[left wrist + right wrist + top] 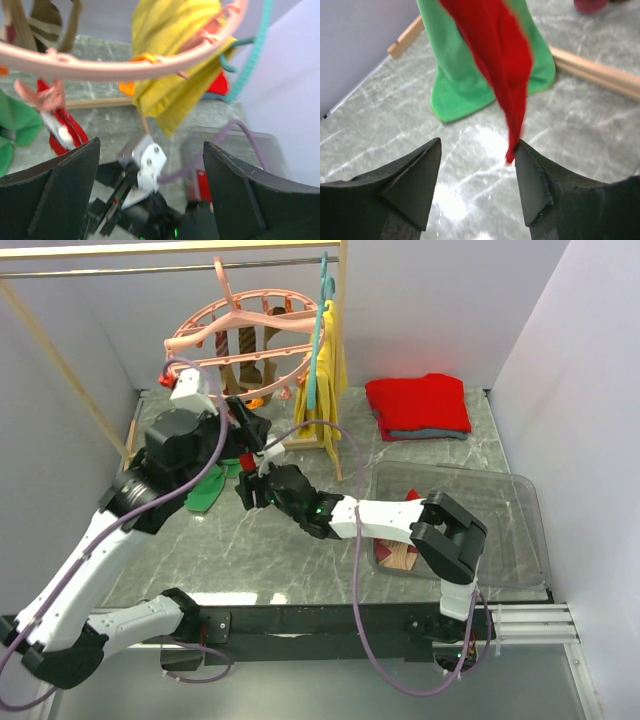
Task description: Remove the socks clipped to the hanger
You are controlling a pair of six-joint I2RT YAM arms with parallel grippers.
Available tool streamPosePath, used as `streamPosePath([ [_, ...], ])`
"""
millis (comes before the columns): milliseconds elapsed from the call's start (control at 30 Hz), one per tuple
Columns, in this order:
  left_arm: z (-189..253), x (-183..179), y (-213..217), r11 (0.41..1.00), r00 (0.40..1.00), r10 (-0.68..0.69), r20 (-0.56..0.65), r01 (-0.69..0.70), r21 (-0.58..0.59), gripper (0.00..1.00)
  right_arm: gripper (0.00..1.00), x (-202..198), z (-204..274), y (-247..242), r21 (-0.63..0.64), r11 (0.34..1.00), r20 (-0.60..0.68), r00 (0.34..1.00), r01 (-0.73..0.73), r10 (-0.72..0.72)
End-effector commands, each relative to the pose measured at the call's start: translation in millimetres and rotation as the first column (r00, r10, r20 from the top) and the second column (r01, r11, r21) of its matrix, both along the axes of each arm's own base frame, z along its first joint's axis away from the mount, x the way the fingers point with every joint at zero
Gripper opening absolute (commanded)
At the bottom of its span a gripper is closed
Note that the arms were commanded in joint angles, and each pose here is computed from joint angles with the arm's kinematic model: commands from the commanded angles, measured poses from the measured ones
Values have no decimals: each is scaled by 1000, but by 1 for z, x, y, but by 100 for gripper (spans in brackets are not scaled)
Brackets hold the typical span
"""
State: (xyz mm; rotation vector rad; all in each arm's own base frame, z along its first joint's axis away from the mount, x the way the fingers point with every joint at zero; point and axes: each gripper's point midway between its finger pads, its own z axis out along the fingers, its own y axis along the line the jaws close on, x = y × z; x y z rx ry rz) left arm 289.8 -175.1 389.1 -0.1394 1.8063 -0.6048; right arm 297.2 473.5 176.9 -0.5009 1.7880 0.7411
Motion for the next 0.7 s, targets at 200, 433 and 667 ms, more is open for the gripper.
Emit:
streamPosePath([
  [200,30,-67,19,983,995,-89,37,94,-158,89,97,-24,18,-24,41,998,7,999,-43,43],
  [433,1,-92,37,972,998,-64,-18,58,-228,87,99,0,29,-21,75,994,76,994,-83,77],
  [667,-28,-101,67,972,997,57,-58,-69,-224,81,95,21,47,3,122,986,215,973,-110,82],
])
